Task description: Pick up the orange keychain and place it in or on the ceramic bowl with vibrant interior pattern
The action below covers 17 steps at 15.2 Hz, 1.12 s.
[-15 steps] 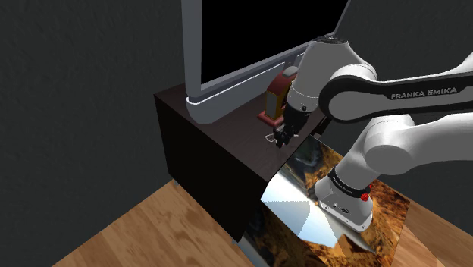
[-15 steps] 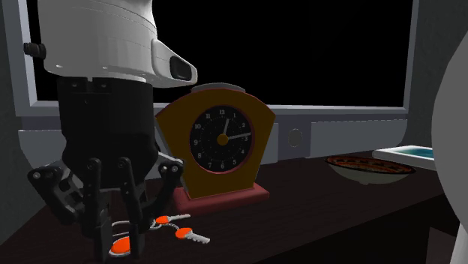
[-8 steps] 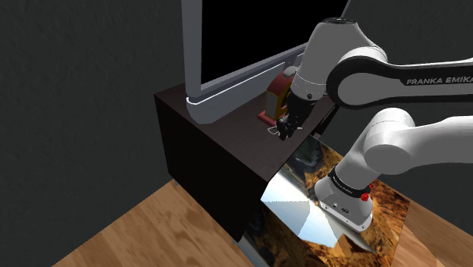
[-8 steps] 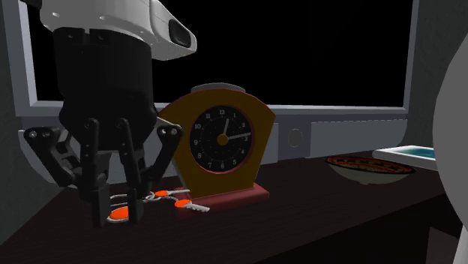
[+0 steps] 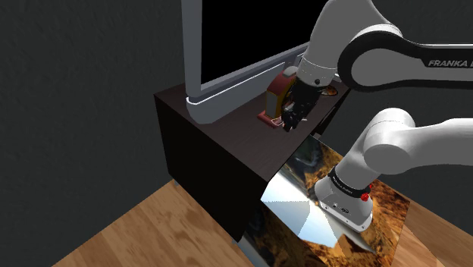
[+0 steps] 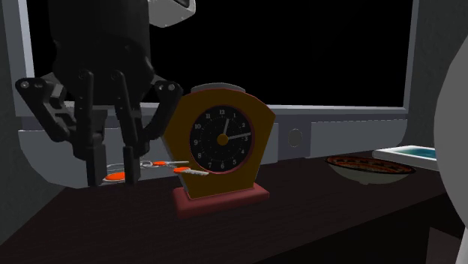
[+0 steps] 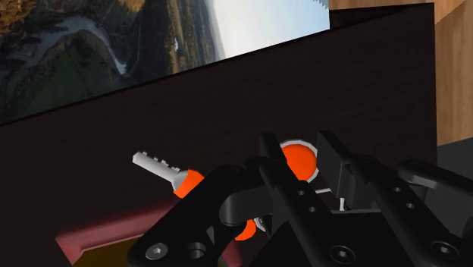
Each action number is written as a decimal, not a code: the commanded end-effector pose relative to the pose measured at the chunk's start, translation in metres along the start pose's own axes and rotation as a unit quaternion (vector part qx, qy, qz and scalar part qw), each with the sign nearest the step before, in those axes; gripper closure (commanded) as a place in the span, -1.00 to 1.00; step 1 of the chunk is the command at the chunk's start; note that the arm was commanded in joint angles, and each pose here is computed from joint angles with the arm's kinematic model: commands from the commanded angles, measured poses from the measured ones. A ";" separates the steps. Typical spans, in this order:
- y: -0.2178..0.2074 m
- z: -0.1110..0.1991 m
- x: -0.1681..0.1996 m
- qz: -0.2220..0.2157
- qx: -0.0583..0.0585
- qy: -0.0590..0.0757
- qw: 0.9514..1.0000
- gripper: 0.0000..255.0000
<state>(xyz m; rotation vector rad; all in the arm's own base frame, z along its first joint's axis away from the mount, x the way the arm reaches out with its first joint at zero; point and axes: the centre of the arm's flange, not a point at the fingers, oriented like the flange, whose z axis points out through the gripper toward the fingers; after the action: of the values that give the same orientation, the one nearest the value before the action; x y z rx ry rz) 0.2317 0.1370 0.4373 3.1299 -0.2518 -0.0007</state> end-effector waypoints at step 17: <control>0.176 -0.022 0.057 0.000 0.000 0.000 1.000 1.00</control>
<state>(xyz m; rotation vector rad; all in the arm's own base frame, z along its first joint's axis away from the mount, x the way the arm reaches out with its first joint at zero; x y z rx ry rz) 0.2559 -0.0319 0.4603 3.1311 -0.2546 -0.0016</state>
